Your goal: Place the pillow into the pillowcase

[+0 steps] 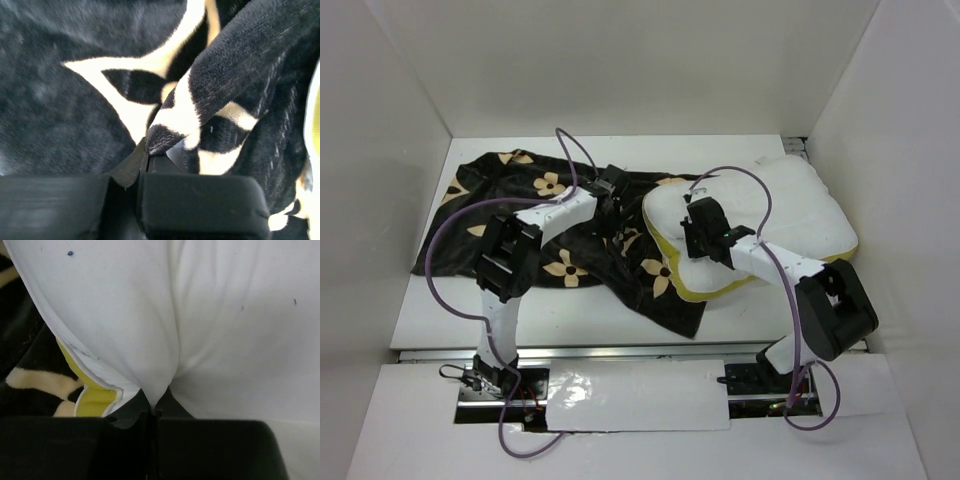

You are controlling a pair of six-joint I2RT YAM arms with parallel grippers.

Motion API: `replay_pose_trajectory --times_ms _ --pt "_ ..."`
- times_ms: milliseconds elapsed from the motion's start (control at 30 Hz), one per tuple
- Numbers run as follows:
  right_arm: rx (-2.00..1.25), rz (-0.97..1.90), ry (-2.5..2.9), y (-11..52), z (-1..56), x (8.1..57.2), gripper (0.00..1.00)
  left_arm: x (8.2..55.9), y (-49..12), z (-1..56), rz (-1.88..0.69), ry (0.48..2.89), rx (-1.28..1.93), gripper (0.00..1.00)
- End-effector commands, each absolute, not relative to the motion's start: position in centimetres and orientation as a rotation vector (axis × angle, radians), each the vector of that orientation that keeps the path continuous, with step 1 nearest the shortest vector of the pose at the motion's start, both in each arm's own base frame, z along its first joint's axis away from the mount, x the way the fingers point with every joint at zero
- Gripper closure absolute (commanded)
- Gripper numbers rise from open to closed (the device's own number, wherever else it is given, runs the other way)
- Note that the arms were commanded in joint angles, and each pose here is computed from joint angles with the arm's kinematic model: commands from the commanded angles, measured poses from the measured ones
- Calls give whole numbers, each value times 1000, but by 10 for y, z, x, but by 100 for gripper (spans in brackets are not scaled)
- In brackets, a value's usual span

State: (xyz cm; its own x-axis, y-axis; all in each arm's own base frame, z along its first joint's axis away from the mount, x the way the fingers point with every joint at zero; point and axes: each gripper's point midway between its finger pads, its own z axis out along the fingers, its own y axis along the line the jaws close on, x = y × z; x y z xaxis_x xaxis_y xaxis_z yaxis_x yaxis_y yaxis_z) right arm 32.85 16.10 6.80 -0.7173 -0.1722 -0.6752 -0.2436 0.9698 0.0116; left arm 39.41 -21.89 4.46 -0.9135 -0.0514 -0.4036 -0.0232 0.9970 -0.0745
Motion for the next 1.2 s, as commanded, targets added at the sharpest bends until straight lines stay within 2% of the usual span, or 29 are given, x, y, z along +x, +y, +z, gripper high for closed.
replay_pose_trajectory --times_ms 0,167,333,467,767,1167 --pt "-241 211 2429 166 68 326 100 407 -220 53 -99 2692 -96 100" --pt "-235 253 2265 165 137 327 100 417 -241 103 -172 2556 -17 100" --pt "-216 333 2110 155 217 301 100 417 -250 164 -258 2412 14 100" --pt "-271 393 2127 159 224 277 100 407 -250 187 -275 2364 19 100" --pt "-435 537 2182 178 206 236 100 399 -251 187 -278 2374 20 100" --pt "-544 487 2296 198 167 258 100 381 -260 202 -319 2331 72 100"
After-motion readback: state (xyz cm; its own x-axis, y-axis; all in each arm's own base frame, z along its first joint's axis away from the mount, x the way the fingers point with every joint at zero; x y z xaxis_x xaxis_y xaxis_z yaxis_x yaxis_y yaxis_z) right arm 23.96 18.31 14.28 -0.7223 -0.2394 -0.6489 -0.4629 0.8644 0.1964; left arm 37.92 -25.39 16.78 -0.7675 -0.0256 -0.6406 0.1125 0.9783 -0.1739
